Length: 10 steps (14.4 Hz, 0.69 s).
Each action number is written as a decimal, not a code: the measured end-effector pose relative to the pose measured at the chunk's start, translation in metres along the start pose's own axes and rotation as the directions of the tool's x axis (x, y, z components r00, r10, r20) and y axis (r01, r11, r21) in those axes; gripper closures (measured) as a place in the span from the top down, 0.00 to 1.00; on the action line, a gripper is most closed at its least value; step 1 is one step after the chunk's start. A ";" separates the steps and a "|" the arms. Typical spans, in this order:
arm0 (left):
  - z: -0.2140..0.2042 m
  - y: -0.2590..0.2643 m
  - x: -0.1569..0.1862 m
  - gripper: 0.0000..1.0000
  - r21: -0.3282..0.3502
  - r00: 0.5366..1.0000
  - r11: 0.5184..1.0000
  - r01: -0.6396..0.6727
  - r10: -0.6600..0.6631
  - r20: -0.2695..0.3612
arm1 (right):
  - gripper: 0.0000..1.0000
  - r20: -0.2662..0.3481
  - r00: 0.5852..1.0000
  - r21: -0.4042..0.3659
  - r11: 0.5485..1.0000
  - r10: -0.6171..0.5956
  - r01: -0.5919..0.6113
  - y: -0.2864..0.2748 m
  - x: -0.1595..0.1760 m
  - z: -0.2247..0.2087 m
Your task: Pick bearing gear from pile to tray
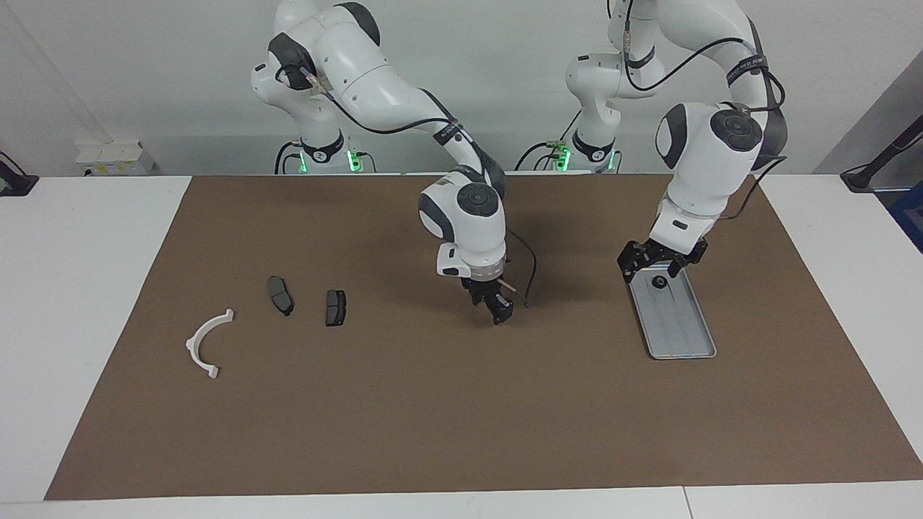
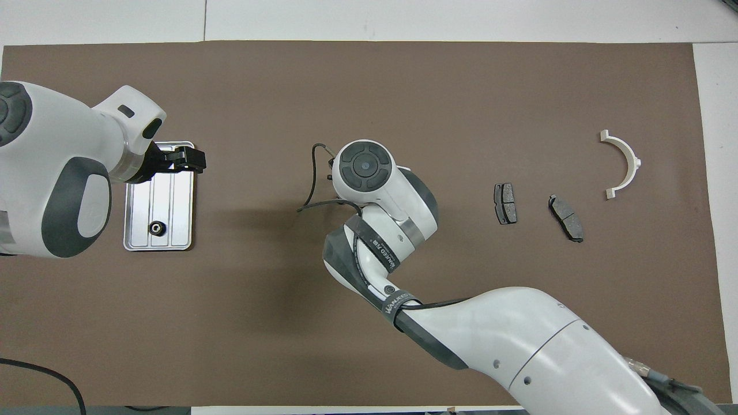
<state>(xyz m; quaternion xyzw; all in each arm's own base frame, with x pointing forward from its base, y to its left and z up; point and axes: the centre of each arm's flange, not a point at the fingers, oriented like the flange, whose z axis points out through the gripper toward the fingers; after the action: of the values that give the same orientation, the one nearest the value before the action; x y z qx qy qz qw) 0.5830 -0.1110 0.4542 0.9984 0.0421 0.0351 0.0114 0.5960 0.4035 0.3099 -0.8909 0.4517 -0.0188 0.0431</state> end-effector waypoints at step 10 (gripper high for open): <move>0.082 0.211 -0.058 1.00 0.014 0.995 0.995 0.099 -0.099 0.020 | 1.00 0.001 0.920 -0.012 0.920 -0.391 0.391 0.051 0.228 -0.142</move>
<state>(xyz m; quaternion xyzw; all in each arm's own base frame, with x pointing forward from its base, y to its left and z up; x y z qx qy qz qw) 0.5492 -0.3277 0.3736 0.9955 0.0918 0.0238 0.0073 0.6793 0.1807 0.4455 -0.9634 0.2650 -0.0250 0.0328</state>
